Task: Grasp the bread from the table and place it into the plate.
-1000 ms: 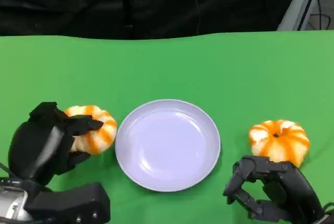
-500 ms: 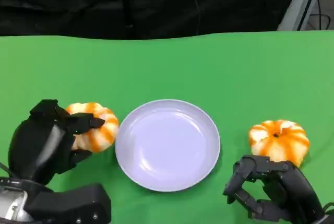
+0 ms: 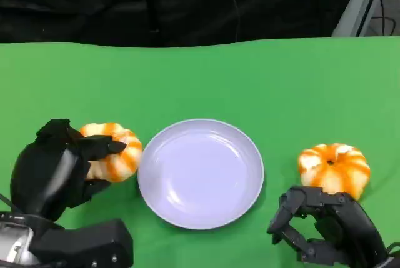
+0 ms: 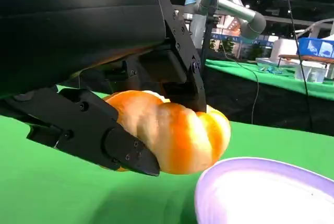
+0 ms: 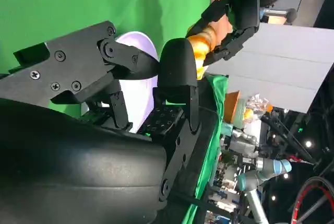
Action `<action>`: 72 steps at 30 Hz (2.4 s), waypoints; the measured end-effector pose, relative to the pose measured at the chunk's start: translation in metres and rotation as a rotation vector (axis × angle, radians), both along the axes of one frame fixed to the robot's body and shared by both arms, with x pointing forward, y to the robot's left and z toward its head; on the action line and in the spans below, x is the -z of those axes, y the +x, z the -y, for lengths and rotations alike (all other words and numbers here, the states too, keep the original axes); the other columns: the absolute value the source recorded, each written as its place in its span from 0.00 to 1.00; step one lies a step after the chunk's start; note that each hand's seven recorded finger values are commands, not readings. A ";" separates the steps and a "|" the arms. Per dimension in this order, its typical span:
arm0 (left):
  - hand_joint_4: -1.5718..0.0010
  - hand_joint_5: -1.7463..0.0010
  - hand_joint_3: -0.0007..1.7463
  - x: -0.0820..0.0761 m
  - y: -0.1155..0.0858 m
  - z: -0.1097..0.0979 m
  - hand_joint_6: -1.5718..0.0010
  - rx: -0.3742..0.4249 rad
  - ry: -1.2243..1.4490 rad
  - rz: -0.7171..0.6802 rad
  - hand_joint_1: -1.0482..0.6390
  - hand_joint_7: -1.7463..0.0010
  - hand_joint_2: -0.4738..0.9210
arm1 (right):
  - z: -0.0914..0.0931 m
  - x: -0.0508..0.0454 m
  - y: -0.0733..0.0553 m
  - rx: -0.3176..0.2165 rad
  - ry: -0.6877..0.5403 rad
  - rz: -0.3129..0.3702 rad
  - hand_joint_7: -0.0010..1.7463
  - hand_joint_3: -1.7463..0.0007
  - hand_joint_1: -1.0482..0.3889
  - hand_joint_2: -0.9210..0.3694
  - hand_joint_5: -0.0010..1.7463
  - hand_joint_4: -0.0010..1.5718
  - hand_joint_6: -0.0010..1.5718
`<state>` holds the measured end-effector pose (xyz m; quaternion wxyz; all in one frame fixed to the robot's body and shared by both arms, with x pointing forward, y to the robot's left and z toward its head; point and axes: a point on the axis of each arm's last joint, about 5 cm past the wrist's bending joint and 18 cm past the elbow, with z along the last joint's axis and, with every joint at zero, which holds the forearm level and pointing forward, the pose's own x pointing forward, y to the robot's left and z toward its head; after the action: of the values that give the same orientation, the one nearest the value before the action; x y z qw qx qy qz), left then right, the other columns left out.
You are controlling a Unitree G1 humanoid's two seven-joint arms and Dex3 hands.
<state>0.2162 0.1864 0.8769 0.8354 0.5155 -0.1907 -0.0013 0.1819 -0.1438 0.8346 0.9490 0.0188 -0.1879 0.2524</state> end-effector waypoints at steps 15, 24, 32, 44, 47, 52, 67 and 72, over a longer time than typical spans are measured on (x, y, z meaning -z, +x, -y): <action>0.59 0.21 0.01 0.000 0.000 0.000 0.33 0.000 0.000 0.000 0.59 0.74 1.00 | 0.000 0.0000 0.000 0.000 0.000 0.000 0.63 0.56 0.65 0.17 0.86 0.48 0.54; 0.55 0.25 0.00 -0.002 0.000 0.001 0.31 0.007 -0.003 0.011 0.60 0.75 0.99 | 0.000 0.0000 0.000 0.000 0.000 0.000 0.63 0.57 0.65 0.17 0.87 0.48 0.54; 0.60 0.18 0.00 -0.004 0.000 0.001 0.40 0.011 -0.004 0.014 0.60 0.59 1.00 | 0.000 0.0000 0.000 0.001 -0.003 0.000 0.64 0.58 0.63 0.17 0.86 0.48 0.54; 0.58 0.20 0.02 -0.011 -0.002 0.008 0.41 0.042 -0.016 0.058 0.57 0.58 1.00 | 0.001 0.0000 0.000 0.003 -0.009 -0.001 0.64 0.58 0.67 0.15 0.86 0.48 0.53; 0.58 0.20 0.02 -0.016 -0.004 0.015 0.41 0.081 -0.025 0.096 0.57 0.57 1.00 | 0.000 -0.0010 0.002 0.002 -0.009 0.005 0.64 0.58 0.67 0.16 0.87 0.47 0.53; 0.57 0.20 0.02 -0.017 -0.004 0.017 0.41 0.084 -0.029 0.102 0.57 0.57 1.00 | 0.000 -0.0011 0.002 0.002 -0.009 0.005 0.65 0.57 0.67 0.16 0.87 0.47 0.53; 0.55 0.23 0.02 -0.028 -0.006 0.030 0.40 0.178 -0.033 0.133 0.57 0.61 1.00 | 0.000 -0.0001 0.002 0.002 -0.010 -0.001 0.64 0.58 0.67 0.15 0.86 0.47 0.53; 0.55 0.23 0.02 -0.028 -0.006 0.030 0.40 0.179 -0.029 0.134 0.57 0.61 1.00 | 0.000 -0.0001 0.002 0.002 -0.010 0.000 0.63 0.59 0.67 0.14 0.86 0.47 0.53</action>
<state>0.2098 0.1561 0.9045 0.8246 0.4834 -0.2913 -0.0385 0.1835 -0.1442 0.8347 0.9494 0.0136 -0.1867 0.2523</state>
